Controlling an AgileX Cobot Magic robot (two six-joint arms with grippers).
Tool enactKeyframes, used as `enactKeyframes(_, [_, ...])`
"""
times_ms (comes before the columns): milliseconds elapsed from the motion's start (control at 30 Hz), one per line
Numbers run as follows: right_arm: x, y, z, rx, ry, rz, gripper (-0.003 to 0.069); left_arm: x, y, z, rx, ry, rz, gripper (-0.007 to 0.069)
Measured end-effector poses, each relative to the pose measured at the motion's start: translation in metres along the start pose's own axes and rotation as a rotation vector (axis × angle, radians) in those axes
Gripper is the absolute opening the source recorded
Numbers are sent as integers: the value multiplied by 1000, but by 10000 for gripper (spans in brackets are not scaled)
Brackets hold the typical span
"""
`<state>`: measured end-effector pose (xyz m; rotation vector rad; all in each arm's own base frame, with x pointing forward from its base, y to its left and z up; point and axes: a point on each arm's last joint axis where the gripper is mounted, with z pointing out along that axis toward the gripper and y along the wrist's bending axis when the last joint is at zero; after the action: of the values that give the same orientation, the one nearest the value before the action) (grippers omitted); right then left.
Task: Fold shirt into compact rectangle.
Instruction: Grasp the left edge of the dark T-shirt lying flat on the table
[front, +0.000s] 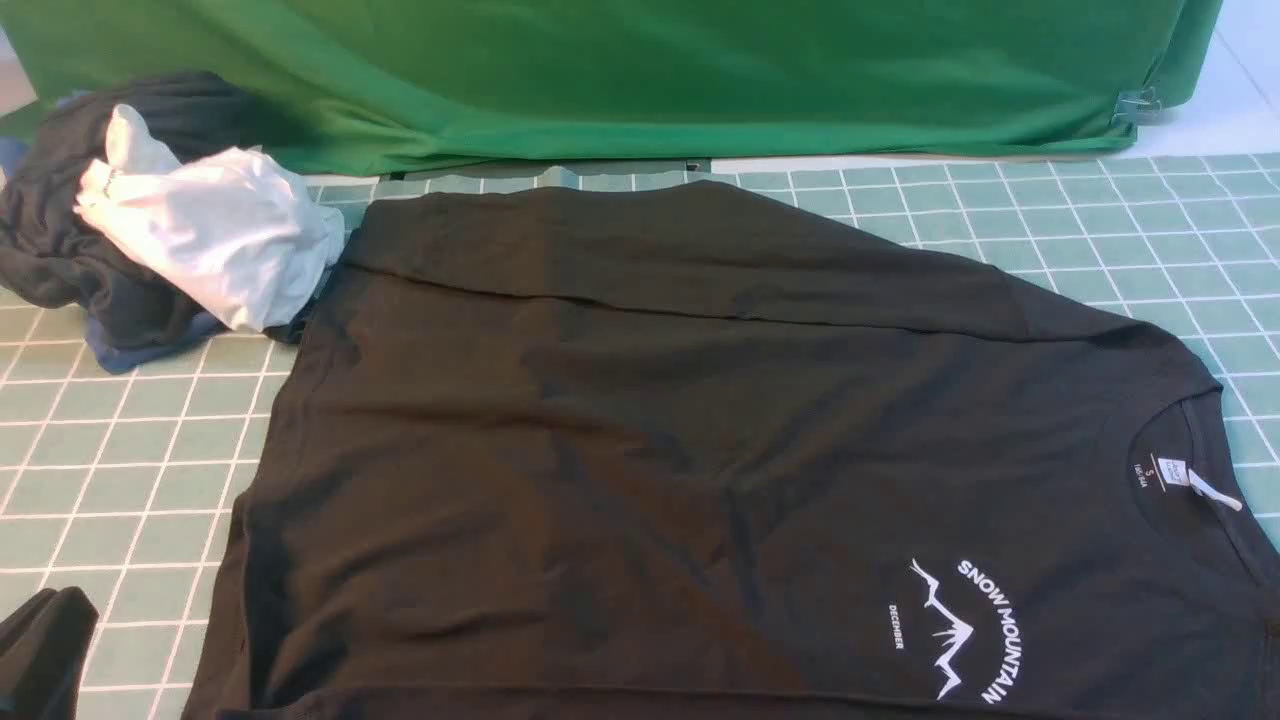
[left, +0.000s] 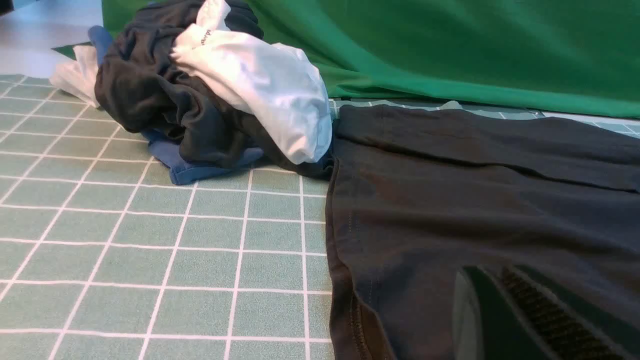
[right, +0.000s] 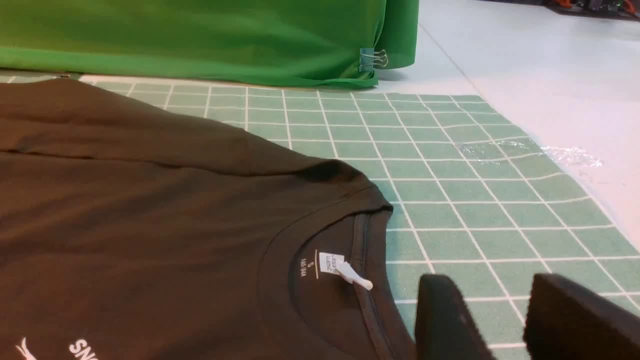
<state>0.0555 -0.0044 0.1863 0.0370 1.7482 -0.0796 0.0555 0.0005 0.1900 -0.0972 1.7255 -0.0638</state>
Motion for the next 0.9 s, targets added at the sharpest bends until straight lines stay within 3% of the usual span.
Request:
enactKeyframes(800, [0,0,0,0,0,0,240,0,0,0,0,0,0,15])
enactKeyframes(900, [0,0,0,0,0,0,240,-1,1,0,-12,-12,68,15])
